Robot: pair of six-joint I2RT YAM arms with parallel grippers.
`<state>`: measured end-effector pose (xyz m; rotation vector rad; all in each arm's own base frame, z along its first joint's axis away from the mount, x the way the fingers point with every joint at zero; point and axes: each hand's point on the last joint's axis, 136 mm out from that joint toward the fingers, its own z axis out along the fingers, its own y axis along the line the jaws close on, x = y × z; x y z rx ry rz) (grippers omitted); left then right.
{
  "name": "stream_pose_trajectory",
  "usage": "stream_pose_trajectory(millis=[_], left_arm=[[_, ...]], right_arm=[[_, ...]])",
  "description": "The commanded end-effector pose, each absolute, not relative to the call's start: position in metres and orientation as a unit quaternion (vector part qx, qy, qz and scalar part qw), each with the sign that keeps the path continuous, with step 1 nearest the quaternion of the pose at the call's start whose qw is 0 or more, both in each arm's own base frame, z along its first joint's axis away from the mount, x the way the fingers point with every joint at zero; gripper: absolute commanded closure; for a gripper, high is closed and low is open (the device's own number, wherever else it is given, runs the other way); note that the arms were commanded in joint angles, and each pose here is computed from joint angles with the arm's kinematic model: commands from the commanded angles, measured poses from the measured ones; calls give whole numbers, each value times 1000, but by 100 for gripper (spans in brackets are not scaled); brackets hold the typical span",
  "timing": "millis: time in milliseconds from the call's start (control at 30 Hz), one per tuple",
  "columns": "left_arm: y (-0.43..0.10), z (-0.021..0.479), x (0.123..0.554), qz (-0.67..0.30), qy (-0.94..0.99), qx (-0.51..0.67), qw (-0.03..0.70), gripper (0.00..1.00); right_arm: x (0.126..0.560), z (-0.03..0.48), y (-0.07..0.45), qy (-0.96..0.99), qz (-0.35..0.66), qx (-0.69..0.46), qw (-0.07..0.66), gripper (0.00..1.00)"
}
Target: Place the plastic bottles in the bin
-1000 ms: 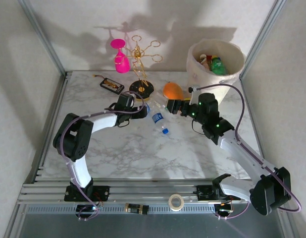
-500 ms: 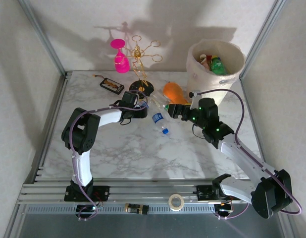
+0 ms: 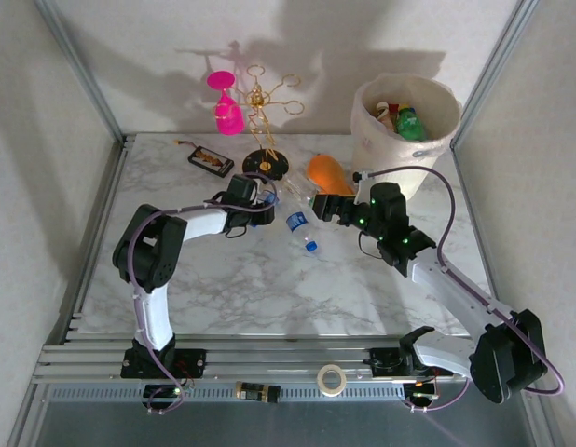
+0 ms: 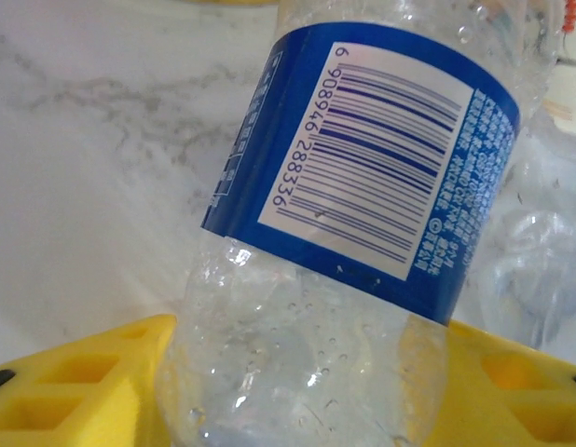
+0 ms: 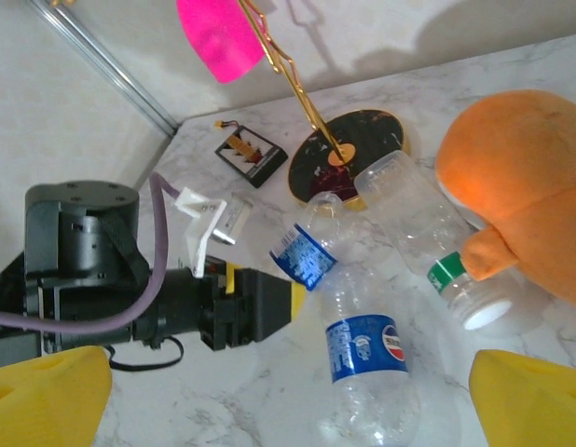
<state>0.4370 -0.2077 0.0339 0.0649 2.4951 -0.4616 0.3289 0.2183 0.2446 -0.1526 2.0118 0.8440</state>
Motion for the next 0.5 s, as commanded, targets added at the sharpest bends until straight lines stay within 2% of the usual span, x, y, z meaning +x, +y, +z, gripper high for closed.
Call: stream_pose_trajectory(millis=[0,467], left_arm=[[-209,49,422,-204,933,13,297,56],[-270,140,360,-329,864,48,378,57]], right_arm=[[328,250,233,800,385,-62,456,1],[328,243,280,780,462,-79,414,1]])
